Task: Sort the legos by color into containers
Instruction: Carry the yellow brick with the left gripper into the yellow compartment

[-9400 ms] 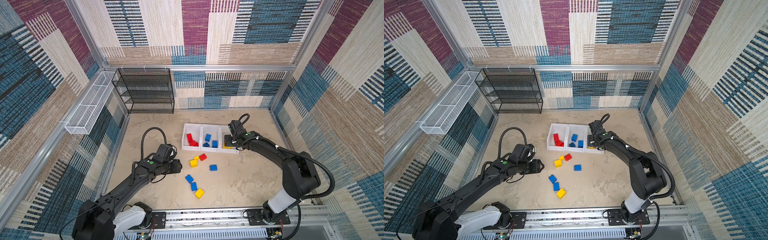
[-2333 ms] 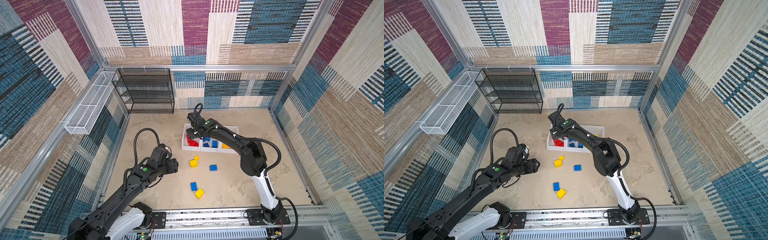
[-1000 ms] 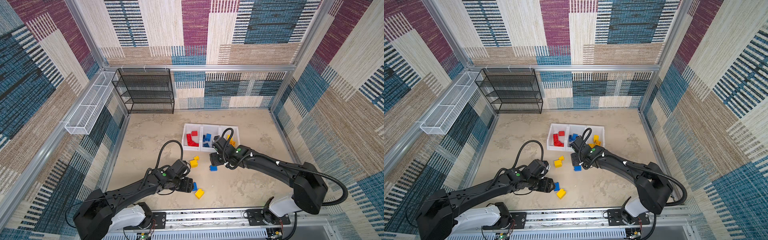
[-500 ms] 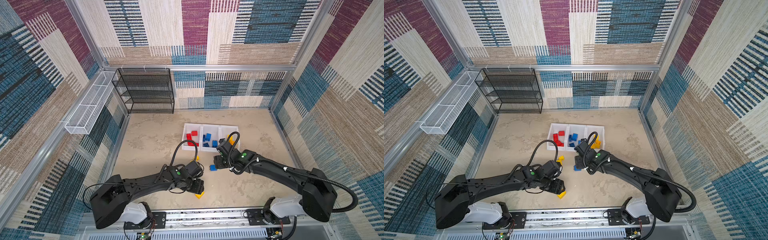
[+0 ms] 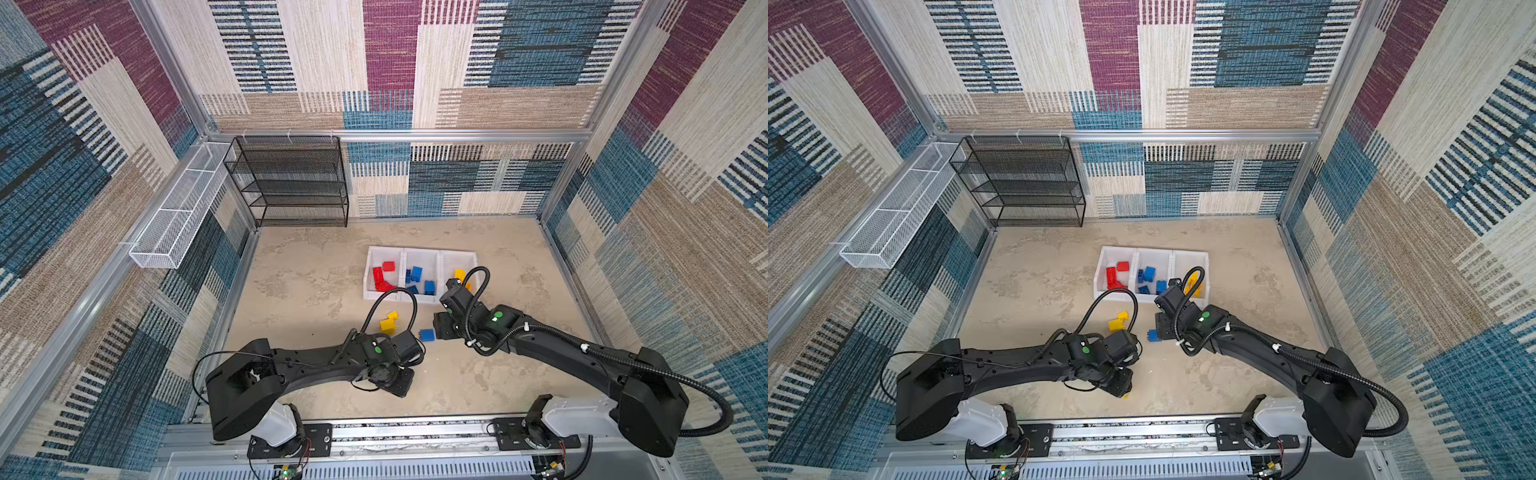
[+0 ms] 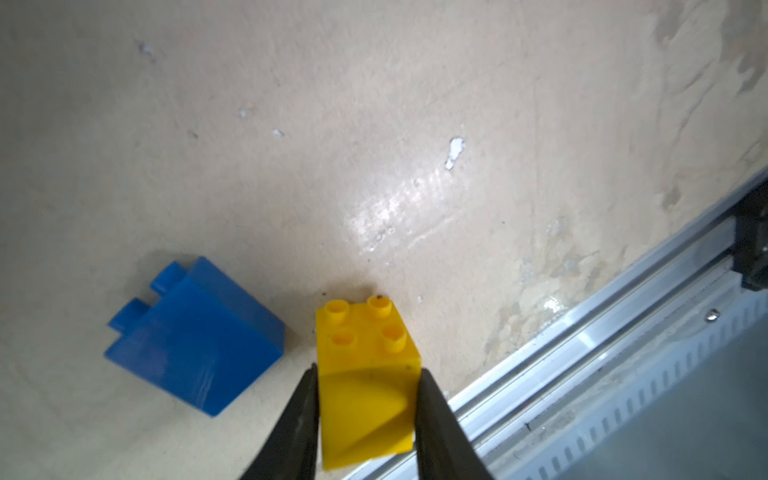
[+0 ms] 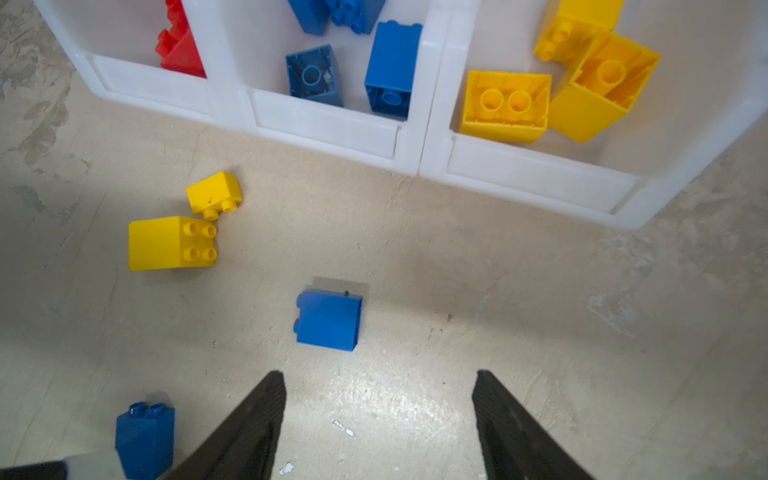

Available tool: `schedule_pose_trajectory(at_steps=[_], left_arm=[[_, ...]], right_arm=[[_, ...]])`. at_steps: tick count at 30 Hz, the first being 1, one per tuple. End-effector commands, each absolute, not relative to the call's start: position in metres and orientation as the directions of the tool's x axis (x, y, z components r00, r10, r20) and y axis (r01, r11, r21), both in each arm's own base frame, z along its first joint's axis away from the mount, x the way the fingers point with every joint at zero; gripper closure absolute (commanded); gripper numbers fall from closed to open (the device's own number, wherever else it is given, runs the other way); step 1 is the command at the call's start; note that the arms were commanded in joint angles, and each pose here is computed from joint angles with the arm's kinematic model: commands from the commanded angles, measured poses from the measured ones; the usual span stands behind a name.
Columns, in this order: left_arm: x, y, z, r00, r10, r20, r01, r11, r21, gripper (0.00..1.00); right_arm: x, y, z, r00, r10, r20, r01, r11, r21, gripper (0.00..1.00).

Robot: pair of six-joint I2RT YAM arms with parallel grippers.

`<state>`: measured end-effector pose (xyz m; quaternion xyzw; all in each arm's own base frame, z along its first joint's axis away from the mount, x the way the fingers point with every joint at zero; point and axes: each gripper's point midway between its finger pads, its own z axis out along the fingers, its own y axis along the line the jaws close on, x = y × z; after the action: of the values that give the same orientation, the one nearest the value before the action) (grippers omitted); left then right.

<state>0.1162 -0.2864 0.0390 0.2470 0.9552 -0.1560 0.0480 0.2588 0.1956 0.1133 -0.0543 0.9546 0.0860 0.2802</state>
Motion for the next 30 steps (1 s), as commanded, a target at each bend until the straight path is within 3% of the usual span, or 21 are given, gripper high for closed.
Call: schedule_pose_trajectory(at_steps=[1, 6, 10, 14, 21, 30], left_arm=[[0.119, -0.282, 0.038, -0.858, 0.483, -0.172, 0.512, 0.828, -0.228, 0.72], [0.145, -0.3, 0.072, -0.8, 0.53, -0.283, 0.587, 0.789, -0.181, 0.72], [0.2, -0.337, 0.122, -0.727, 0.533, -0.433, 0.642, 0.751, -0.154, 0.7], [0.264, -0.376, 0.154, -0.689, 0.507, -0.518, 0.655, 0.742, -0.145, 0.7], [0.364, -0.425, 0.17, -0.713, 0.4, -0.576, 0.61, 0.758, -0.229, 0.69], [0.407, -0.467, 0.146, -0.738, 0.359, -0.571, 0.596, 0.744, -0.303, 0.67]], right_arm=[[0.265, 0.18, 0.123, -0.82, -0.004, -0.572, -0.09, 0.989, 0.121, 0.27], [0.276, 0.138, 0.148, -0.784, 0.071, -0.617, 0.013, 0.995, 0.099, 0.27], [0.288, 0.099, 0.184, -0.715, 0.139, -0.685, 0.095, 0.99, 0.102, 0.27], [0.291, 0.075, 0.213, -0.649, 0.19, -0.736, 0.159, 0.981, 0.113, 0.27], [0.284, 0.059, 0.227, -0.625, 0.194, -0.756, 0.204, 0.976, 0.082, 0.27], [0.278, 0.061, 0.227, -0.628, 0.193, -0.754, 0.177, 0.979, 0.103, 0.26]])
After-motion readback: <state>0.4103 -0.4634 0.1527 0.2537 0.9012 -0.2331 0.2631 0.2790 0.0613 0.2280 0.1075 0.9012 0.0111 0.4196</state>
